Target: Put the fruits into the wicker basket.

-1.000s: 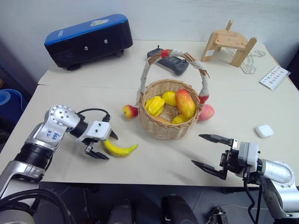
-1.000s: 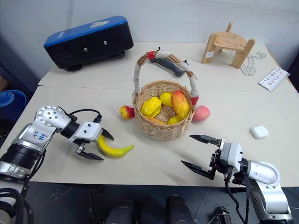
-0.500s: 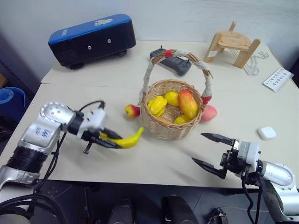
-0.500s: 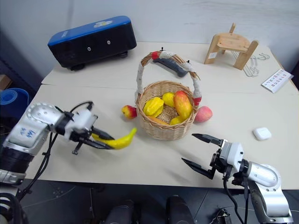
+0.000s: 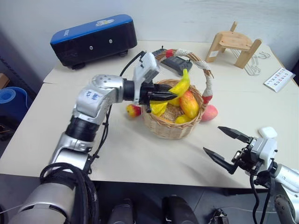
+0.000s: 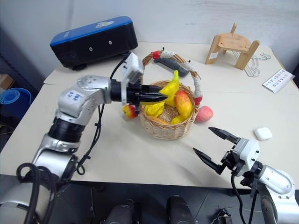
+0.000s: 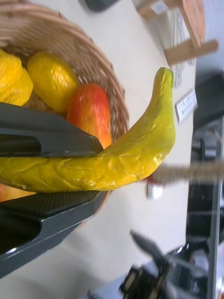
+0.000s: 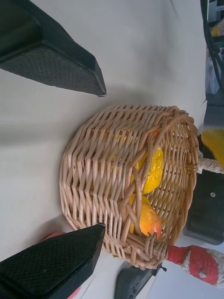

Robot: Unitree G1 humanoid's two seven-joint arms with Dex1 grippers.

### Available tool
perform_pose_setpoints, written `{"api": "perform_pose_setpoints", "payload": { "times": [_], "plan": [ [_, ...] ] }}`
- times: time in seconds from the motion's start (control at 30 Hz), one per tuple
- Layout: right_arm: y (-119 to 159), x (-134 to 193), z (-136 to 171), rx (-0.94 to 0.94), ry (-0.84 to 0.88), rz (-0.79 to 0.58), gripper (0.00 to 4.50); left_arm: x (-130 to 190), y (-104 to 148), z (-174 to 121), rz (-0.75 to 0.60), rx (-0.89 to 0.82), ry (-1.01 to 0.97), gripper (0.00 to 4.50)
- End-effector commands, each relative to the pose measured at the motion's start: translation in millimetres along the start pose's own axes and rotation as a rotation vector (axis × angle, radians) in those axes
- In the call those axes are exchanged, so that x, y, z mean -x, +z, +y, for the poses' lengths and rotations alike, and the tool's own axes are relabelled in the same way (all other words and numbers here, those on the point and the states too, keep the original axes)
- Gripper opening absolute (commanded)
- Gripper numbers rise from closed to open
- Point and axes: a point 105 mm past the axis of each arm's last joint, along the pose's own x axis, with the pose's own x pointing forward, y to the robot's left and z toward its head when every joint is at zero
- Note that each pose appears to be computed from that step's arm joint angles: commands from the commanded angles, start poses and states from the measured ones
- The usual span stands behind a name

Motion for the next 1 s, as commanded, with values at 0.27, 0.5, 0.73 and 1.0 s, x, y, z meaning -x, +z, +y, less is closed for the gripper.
{"api": "perform_pose_setpoints", "payload": {
  "times": [0.27, 0.5, 0.73, 1.0],
  "plan": [
    [7, 5, 2, 0.036, -0.047, -0.044, 4.5, 1, 6, -14, -0.059, -0.118, -0.088, 3.19],
    [-5, 15, 5, 0.017, -0.029, -0.034, 4.5, 99, -13, -30, -0.125, -0.251, -0.139, 3.19],
    [1, 14, 4, -0.015, 0.0, -0.089, 4.5, 225, -76, -18, 0.04, -0.057, 0.293, 3.77],
    [25, -8, 16, -0.029, 0.081, -0.177, 4.5, 360, -144, -35, 0.192, 0.203, 0.815, 4.47]
  ]
}}
